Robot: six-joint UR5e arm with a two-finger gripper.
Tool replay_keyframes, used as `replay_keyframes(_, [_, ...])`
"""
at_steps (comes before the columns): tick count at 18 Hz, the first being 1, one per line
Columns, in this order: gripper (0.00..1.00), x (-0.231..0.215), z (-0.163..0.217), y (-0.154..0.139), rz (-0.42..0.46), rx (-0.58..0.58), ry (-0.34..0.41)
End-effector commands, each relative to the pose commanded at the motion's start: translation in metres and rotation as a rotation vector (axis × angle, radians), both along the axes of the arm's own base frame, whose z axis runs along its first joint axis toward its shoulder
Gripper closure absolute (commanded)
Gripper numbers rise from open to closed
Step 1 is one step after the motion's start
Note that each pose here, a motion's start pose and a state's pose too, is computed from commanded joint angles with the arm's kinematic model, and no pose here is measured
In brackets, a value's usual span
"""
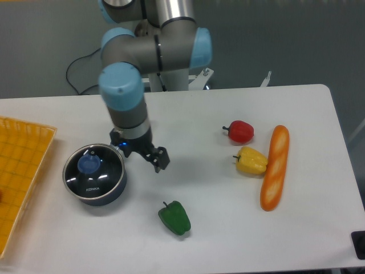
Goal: Open the lid
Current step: 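Move the gripper over the saucepan and lower toward the blue lid knob, then close the gripper on the blue knob of the glass lid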
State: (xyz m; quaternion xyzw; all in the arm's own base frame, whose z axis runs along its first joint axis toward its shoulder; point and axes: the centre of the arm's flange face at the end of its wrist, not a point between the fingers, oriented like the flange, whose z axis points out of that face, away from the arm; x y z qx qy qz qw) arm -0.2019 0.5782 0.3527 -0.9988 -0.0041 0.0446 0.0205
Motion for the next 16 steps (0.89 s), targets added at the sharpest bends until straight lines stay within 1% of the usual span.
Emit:
replay_keyframes(3, [0.00,0.027,-0.010,0.012,-0.018,-0.013,-0.012])
replay_keyframes(5, [0.00,0.040,-0.012,0.018,-0.004,-0.002,-0.017])
replay_keyframes(6, [0.00,0.051,-0.016,0.022,-0.019,-0.005,-0.019])
replay_keyframes(8, [0.00,0.058,-0.024,0.027,-0.032,-0.009,-0.031])
replay_keyframes(10, [0.00,0.070,-0.031,0.033,-0.049,-0.003,-0.062])
replay_keyframes(12, [0.00,0.081,-0.032,0.035,-0.065,-0.003,-0.066])
replay_keyframes(16, [0.00,0.083,-0.038,0.038,-0.067,-0.012,-0.070])
